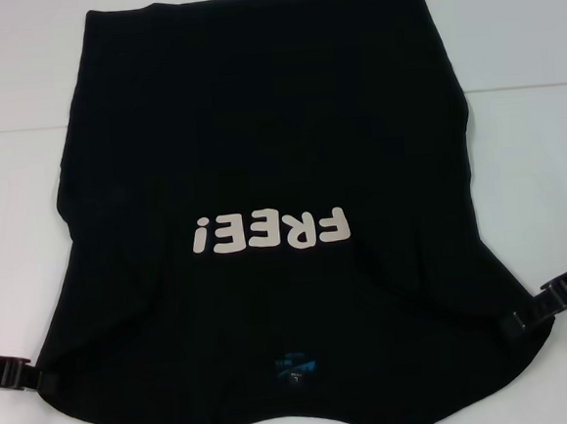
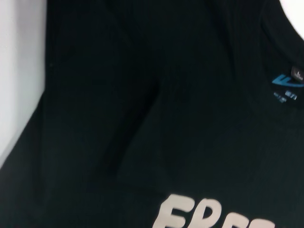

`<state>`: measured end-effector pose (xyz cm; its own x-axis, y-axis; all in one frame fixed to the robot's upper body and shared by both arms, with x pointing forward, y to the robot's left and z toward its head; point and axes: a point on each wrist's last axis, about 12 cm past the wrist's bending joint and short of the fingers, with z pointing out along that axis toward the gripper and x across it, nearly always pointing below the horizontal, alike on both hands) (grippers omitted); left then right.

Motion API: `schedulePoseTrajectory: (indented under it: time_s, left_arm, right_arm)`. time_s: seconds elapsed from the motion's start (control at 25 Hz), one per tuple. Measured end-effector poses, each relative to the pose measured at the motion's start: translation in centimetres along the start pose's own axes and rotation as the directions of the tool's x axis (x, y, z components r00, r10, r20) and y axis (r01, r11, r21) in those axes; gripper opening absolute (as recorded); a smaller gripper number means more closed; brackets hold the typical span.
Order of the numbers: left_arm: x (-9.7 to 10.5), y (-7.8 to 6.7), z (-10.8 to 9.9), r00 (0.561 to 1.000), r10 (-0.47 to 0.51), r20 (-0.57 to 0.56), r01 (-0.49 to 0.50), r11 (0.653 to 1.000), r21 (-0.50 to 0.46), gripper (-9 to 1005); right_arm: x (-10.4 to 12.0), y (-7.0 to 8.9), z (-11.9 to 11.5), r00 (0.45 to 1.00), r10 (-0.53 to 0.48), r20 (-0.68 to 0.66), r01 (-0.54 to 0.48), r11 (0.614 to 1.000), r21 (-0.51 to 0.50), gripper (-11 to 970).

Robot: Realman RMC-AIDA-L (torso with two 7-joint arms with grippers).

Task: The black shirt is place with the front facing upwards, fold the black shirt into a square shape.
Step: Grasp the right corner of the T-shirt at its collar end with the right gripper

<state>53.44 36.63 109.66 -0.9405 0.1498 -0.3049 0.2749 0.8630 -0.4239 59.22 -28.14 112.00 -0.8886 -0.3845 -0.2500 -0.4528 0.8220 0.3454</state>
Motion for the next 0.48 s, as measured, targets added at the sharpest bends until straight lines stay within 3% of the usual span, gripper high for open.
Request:
schedulePoseTrajectory:
  time_s: [0.48]
  left_arm:
    - [-0.07, -0.09, 0.12, 1.0, 0.002, 0.0, -0.002, 1.0, 0.003, 31]
  right_arm:
    - [0.17, 0.36, 1.02, 1.0, -0.02, 0.007, 0.02, 0.999, -0.025, 775]
